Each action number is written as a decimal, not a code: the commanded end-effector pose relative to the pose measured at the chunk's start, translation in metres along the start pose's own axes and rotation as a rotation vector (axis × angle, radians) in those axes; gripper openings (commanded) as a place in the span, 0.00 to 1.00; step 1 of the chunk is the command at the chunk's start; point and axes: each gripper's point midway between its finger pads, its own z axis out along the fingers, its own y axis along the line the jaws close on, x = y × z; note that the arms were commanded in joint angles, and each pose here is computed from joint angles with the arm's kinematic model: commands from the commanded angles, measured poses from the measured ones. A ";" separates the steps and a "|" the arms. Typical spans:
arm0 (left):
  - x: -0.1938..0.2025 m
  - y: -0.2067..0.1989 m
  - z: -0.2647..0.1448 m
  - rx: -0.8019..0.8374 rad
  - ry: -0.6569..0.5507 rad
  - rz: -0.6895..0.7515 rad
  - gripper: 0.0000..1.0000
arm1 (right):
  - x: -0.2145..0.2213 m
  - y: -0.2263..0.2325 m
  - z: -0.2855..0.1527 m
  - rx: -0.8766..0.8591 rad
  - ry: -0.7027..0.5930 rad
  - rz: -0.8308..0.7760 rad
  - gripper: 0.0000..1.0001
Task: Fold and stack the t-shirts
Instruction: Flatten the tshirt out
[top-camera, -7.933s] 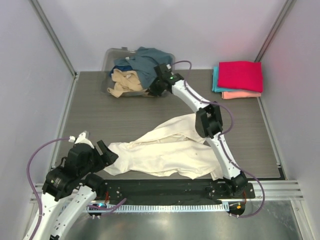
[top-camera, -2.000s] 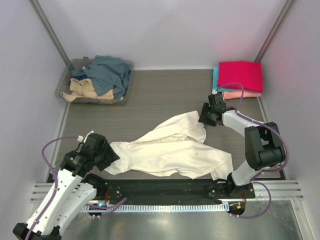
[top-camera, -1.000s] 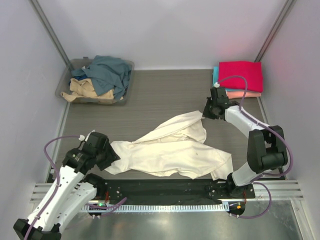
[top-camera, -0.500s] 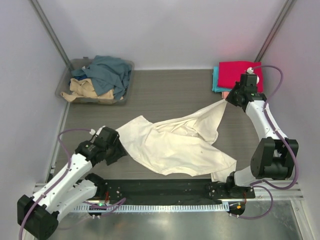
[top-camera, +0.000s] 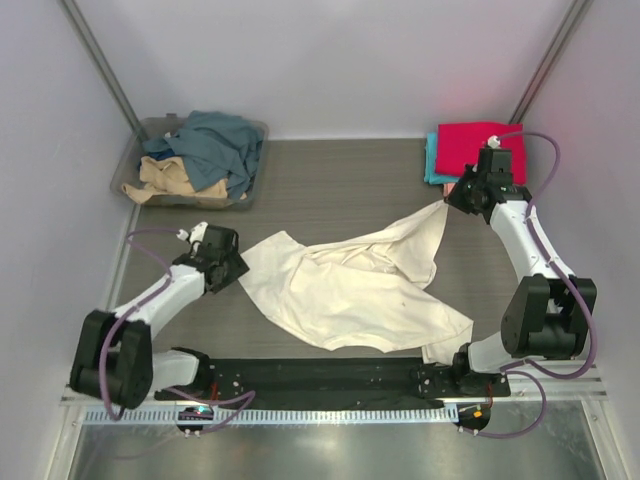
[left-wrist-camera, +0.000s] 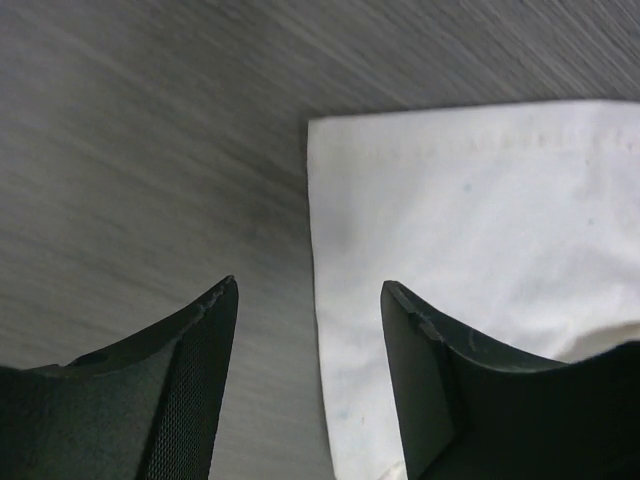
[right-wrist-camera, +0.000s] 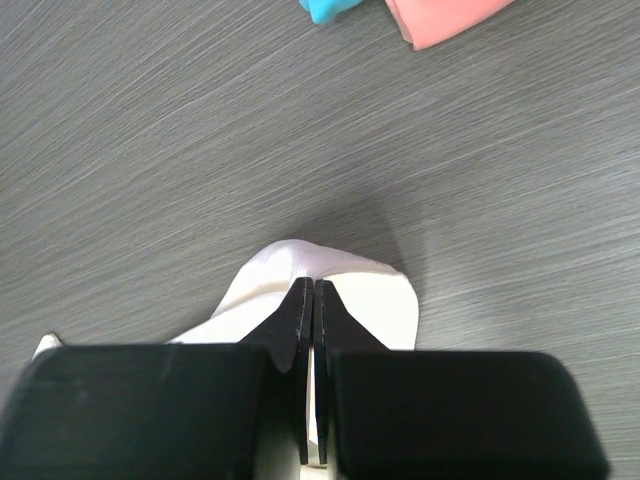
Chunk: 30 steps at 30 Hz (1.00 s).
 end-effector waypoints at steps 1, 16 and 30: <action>-0.029 -0.023 0.027 0.045 -0.053 0.028 0.60 | -0.003 0.008 -0.001 -0.040 -0.006 -0.020 0.01; -0.024 -0.038 0.070 0.033 -0.010 0.040 0.01 | 0.005 0.014 0.009 -0.085 0.025 -0.003 0.01; -0.184 -0.102 -0.206 0.423 -0.476 0.094 0.00 | -0.068 0.094 -0.169 -0.448 -0.301 -0.069 0.01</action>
